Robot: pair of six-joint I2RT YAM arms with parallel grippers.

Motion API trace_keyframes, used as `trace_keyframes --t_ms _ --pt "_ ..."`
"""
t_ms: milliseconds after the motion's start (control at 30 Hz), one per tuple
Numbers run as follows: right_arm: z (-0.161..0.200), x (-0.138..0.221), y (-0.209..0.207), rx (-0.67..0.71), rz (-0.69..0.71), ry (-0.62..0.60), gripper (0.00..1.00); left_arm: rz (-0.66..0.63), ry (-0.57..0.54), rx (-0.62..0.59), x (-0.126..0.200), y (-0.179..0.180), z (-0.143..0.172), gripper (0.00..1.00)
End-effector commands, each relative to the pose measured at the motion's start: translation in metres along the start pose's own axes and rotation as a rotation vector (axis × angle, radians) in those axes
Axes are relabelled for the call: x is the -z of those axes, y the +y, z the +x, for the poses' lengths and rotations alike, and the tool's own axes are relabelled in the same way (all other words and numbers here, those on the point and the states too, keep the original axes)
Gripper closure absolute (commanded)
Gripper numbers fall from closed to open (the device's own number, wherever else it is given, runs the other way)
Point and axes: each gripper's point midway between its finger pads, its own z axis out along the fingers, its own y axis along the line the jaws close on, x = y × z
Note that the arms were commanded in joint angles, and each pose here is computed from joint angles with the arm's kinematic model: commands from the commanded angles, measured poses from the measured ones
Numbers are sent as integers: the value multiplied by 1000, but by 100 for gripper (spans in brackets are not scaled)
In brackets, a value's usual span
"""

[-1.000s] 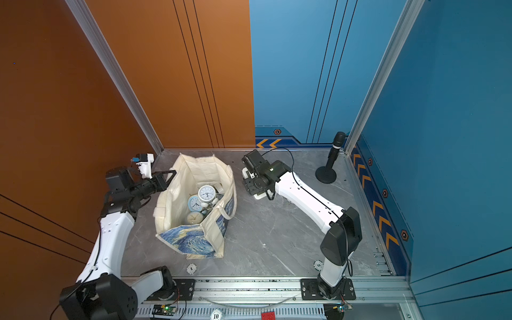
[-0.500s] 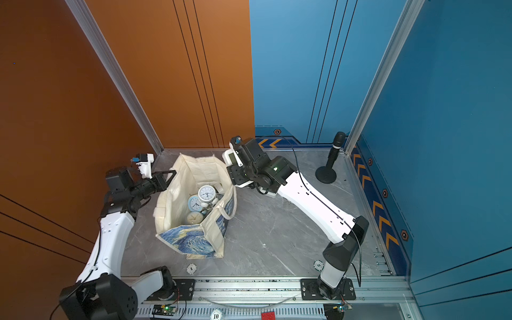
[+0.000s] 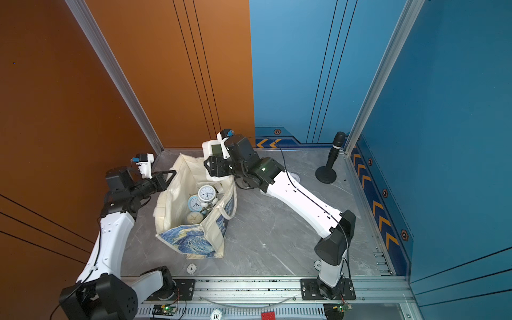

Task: Put the alarm clock into the canvas bag
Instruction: Place the alarm at the canvas bag.

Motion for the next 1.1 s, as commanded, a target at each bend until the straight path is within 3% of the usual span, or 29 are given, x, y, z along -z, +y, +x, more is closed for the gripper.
trace_keyframes --t_ms 0,233,400,633,933,1067 --pt "-16 -9 25 -162 -99 -59 45 37 -45 -55 3 -13 -11 100" --pt "14 -62 24 -355 -125 17 44 39 -41 -55 3 -14 -9 100" --pt "36 -92 32 -404 -118 69 44 45 -38 -57 2 -17 -9 100" --pt "82 -140 12 -462 -4 151 44 48 -39 -62 2 -19 -9 100" --pt "129 -171 -27 -549 105 249 43 46 -44 -69 3 -19 -10 100" --pt "159 -177 -62 -584 244 301 42 44 -45 -72 3 -20 -9 100"
